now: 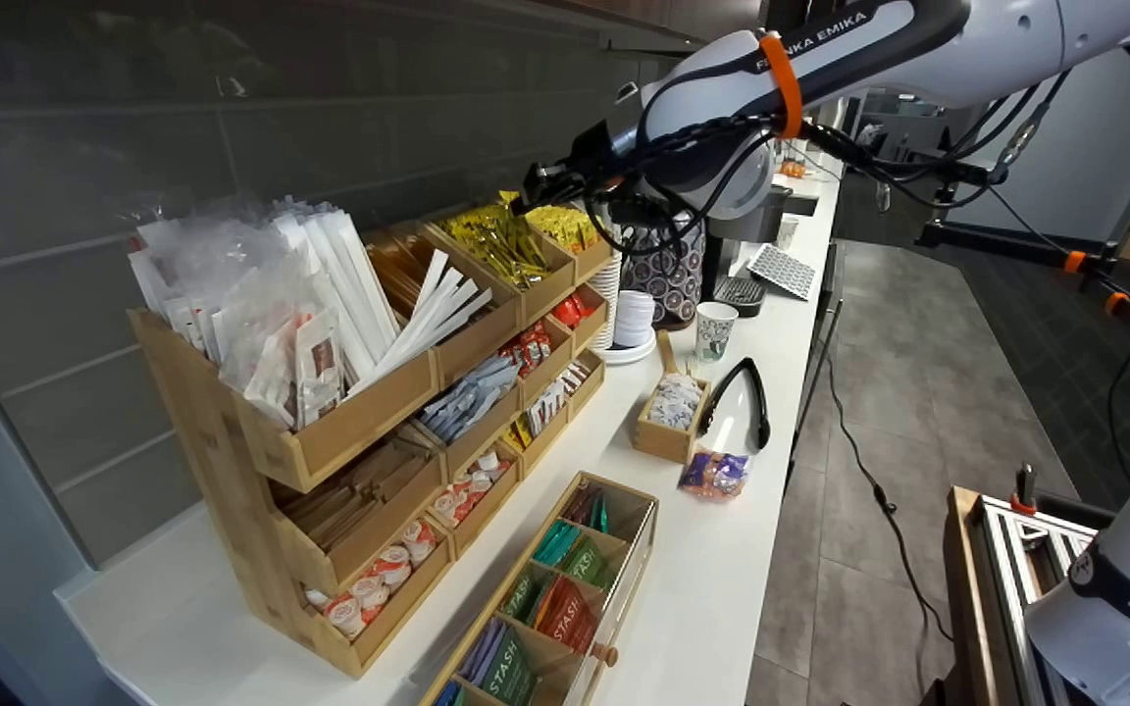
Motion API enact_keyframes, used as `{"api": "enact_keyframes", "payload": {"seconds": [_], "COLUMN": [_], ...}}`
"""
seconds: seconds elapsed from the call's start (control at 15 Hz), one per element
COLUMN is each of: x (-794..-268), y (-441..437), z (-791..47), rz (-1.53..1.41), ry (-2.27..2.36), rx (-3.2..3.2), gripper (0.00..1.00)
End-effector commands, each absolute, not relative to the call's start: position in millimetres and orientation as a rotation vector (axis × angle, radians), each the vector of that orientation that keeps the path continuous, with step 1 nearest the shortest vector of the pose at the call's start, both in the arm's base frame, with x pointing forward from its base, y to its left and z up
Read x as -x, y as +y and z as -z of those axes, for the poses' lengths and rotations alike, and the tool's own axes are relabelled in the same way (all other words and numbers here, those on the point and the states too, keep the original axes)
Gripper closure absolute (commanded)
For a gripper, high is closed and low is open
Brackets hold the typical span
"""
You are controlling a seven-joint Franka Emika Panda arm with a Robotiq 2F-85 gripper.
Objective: Pick up the yellow sachet on the table and put it on the third rack at the top from the left
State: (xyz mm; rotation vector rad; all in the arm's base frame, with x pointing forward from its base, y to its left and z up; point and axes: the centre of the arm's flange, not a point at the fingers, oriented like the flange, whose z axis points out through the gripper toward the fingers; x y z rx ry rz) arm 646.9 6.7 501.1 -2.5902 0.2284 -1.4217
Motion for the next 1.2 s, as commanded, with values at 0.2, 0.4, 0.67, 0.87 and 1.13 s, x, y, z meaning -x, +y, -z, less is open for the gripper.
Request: {"api": "enact_keyframes", "payload": {"seconds": [0.2, 0.4, 0.67, 0.87, 1.13], "x": [-666, -668, -670, -672, -674], "y": [2, -2, -8, -7, -4], "z": [-502, -499, -498, -492, -485], "rz": [1.403, 1.394, 1.412, 1.424, 1.416], "ry": [0.107, 0.038, 0.000, -0.006, -0.026], "rx": [2.670, 2.719, 2.744, 2.752, 2.765], "gripper": [1.00, 1.00, 1.00, 0.65, 0.37]}}
